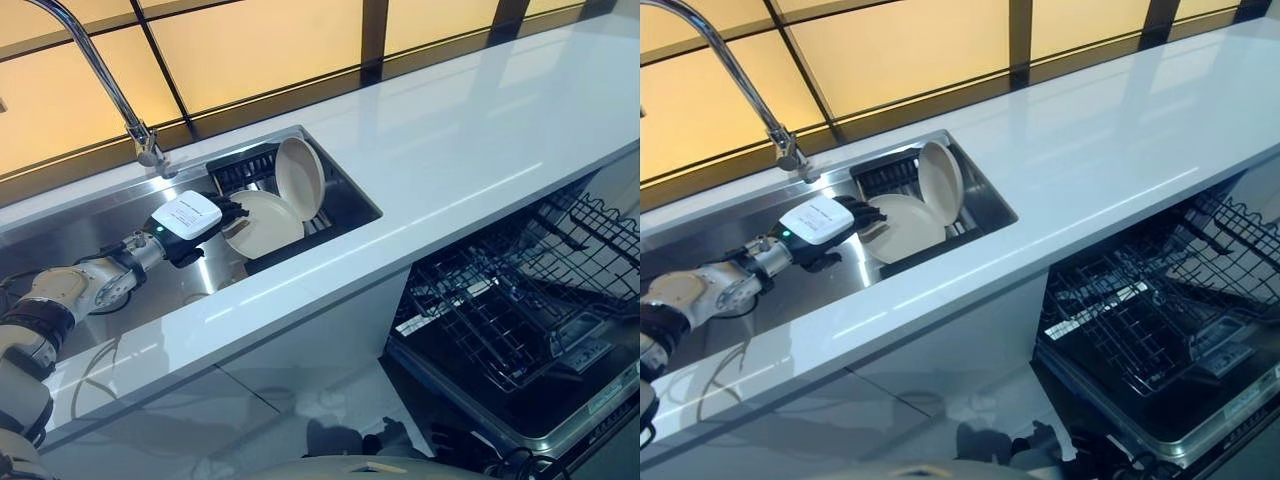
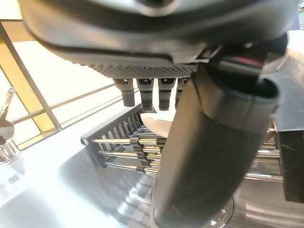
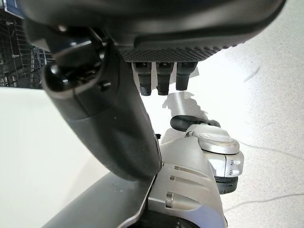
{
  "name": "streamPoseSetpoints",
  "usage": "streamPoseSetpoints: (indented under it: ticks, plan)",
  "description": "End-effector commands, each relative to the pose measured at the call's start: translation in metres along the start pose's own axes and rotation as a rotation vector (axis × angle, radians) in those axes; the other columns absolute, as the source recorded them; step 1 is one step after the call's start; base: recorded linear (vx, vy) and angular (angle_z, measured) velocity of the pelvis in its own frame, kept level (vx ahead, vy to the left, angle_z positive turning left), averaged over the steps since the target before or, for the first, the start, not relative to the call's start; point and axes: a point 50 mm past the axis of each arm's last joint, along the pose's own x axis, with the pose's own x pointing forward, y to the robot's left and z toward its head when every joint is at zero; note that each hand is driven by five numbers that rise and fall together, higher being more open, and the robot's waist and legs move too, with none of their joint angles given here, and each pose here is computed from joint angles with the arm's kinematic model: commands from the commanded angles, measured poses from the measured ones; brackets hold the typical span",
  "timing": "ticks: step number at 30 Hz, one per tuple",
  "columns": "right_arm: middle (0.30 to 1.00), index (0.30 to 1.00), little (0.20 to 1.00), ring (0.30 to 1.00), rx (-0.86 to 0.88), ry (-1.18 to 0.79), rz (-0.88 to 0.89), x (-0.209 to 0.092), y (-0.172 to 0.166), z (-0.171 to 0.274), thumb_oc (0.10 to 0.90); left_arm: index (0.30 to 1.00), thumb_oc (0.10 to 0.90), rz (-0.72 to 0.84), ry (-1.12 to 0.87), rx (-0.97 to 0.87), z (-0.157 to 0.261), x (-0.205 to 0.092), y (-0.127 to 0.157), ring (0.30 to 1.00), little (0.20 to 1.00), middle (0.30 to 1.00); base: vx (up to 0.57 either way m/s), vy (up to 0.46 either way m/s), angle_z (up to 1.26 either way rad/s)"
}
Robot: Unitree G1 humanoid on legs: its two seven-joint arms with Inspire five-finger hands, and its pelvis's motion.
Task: Pick up plates and place into dishwasher.
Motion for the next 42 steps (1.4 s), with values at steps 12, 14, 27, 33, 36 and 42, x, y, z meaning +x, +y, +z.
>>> streamPoseSetpoints:
  ticks: [12,14,27,33,36,42]
  plan:
    - [0.9,0.9,0.9,0.9,-0.013,-0.098,-0.021,-0.001,-0.015,0.02,0.8,0.9,0.8,0.404,0.154,0.067,-0.033,0.017,0.068,0.9,0.9,0.9,0.0,0.0,0.0]
    - [0.9,0.9,0.9,0.9,-0.014,-0.101,-0.022,-0.001,-0.016,0.02,0.8,0.9,0.8,0.415,0.153,0.07,-0.032,0.019,0.068,0.9,0.9,0.9,0.0,0.0,0.0]
    - [0.9,0.9,0.9,0.9,-0.008,-0.151,-0.035,0.0,-0.024,0.033,0.8,0.9,0.8,0.407,0.151,0.089,-0.029,0.036,0.075,0.9,0.9,0.9,-0.01,0.018,-0.09]
    - [0.9,0.9,0.9,0.9,-0.017,-0.191,-0.041,0.002,-0.027,0.045,0.8,0.9,0.8,0.458,0.168,0.11,-0.031,0.043,0.087,0.9,0.9,0.9,-0.05,0.022,-0.08]
    - [0.9,0.9,0.9,0.9,-0.012,-0.213,-0.045,0.003,-0.027,0.053,0.8,0.9,0.8,0.522,0.179,0.105,-0.033,0.046,0.098,0.9,0.9,0.9,-0.08,0.014,0.01]
    - [0.9,0.9,0.9,0.9,-0.002,-0.241,-0.045,0.004,-0.025,0.061,0.8,0.3,0.1,0.559,0.166,0.092,-0.034,0.051,0.112,0.3,0.2,0.3,-0.04,0.003,0.0]
